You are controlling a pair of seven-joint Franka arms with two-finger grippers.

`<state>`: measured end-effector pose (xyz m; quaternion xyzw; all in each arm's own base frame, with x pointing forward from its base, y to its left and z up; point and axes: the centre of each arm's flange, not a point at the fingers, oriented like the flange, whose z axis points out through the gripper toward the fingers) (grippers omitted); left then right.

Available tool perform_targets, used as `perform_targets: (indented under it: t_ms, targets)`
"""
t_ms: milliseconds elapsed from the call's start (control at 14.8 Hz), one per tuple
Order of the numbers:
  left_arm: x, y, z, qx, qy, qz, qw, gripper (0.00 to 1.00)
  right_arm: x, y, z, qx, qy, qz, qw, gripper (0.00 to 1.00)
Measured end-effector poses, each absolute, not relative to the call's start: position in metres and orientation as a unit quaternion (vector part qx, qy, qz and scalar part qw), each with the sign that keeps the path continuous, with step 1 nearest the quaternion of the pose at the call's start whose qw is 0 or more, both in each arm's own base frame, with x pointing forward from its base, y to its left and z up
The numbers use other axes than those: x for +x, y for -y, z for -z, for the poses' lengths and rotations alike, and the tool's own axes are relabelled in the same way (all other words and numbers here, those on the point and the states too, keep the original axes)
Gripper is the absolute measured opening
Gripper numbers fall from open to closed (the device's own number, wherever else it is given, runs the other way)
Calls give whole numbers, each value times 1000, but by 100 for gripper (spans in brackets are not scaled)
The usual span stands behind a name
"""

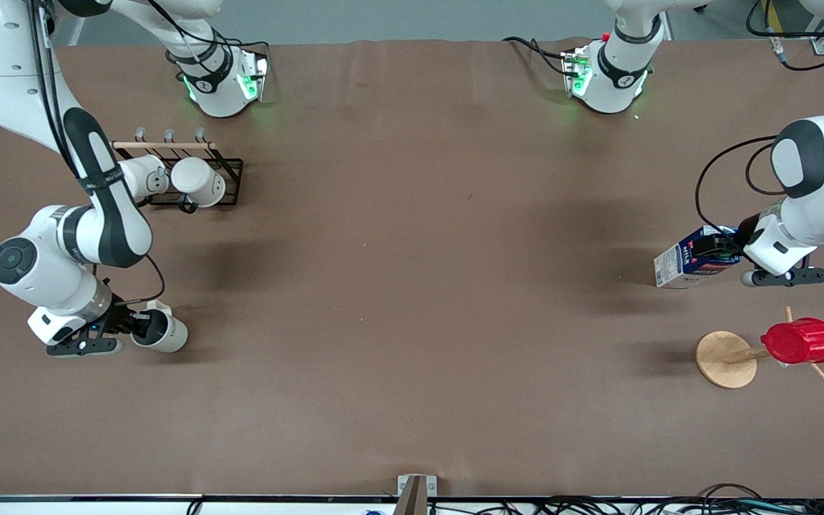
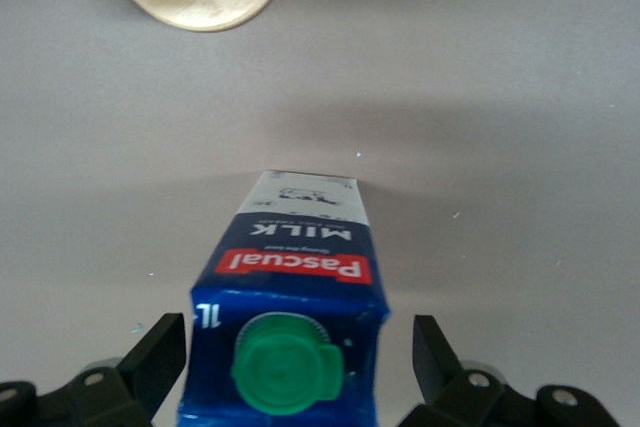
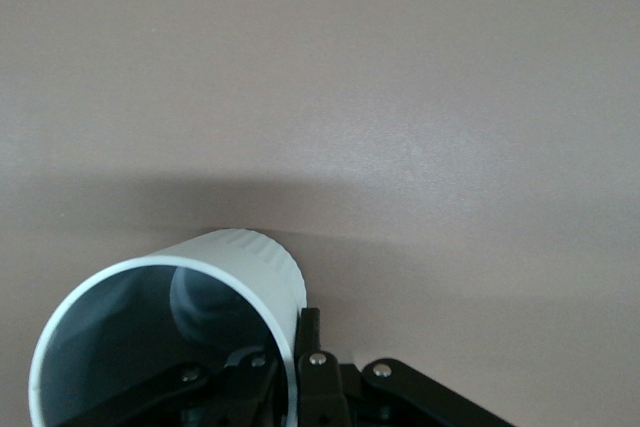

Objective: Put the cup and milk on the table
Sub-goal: 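Lift the grey mug with the right gripper and carry it to mid-table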

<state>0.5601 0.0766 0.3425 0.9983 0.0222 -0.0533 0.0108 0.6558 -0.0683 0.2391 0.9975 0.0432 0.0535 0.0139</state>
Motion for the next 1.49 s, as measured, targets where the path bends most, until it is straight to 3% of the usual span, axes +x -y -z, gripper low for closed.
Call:
perform_targets:
  t_ms: [339, 610, 1017, 1153, 1288, 1492]
  targets:
    - [559, -81, -338, 998, -21, 57, 12, 100, 669, -33, -306, 1000, -3, -17, -11, 4]
    - [558, -78, -335, 998, -17, 60, 12, 100, 643, -194, -328, 998, 56, -23, -16, 4]
    - [557, -76, -332, 998, -16, 63, 13, 100, 590, -348, -313, 994, 108, -23, -19, 4]
    - [557, -76, -332, 998, -15, 63, 13, 96, 580, -384, -297, 991, 128, -33, -8, 4]
    - [557, -76, -332, 998, -14, 63, 13, 82, 576, -412, -284, 989, 145, -41, -6, 4]
    - [557, -76, -332, 998, -14, 63, 13, 80, 568, -440, -270, 987, 151, -44, -5, 4]
